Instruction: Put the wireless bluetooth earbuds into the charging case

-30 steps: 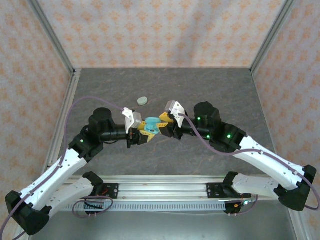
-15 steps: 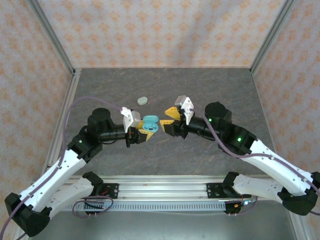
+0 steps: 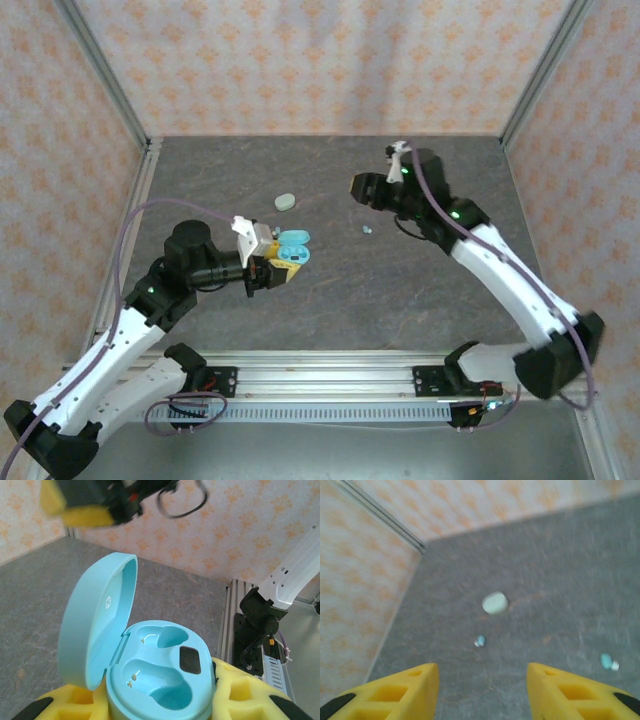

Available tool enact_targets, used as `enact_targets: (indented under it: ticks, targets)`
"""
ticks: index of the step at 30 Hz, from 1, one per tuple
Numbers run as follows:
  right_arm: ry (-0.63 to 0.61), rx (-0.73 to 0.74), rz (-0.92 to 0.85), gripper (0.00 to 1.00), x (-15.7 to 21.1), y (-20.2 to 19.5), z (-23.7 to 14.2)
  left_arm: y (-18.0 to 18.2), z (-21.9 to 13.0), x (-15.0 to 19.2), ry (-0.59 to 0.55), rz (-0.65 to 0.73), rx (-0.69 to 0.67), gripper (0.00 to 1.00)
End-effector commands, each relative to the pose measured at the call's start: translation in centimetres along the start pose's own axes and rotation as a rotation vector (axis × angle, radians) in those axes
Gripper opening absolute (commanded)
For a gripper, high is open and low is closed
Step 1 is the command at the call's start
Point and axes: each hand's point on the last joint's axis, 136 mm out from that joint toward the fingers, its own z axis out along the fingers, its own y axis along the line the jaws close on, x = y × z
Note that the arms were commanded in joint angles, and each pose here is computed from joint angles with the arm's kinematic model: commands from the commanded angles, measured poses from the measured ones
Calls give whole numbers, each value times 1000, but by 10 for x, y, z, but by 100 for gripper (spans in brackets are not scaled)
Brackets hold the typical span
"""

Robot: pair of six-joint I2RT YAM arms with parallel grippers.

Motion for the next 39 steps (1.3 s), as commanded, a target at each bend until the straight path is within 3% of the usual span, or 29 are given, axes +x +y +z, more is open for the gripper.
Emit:
enact_targets:
  ticks: [1,8,13,17,28,39]
  targets:
    - [166,24,150,50,23,-5,42,3,-6,0,-4,-5,-33,27]
    - [393,53,224,46,76,2,149,0,-17,0,-10,2,-61,27]
    - [466,166,223,36,121,7,216,0,-21,5,-2,-2,-78,27]
    - [483,214,199,35,147,17,253,-1,-24,6,-4,-3,-87,27]
    - [406,314,111,30,146,13,275,-1,-24,9,-2,4,-89,27]
    - [423,318,77,31,154,14,290,2,-22,12,10,12,-94,26]
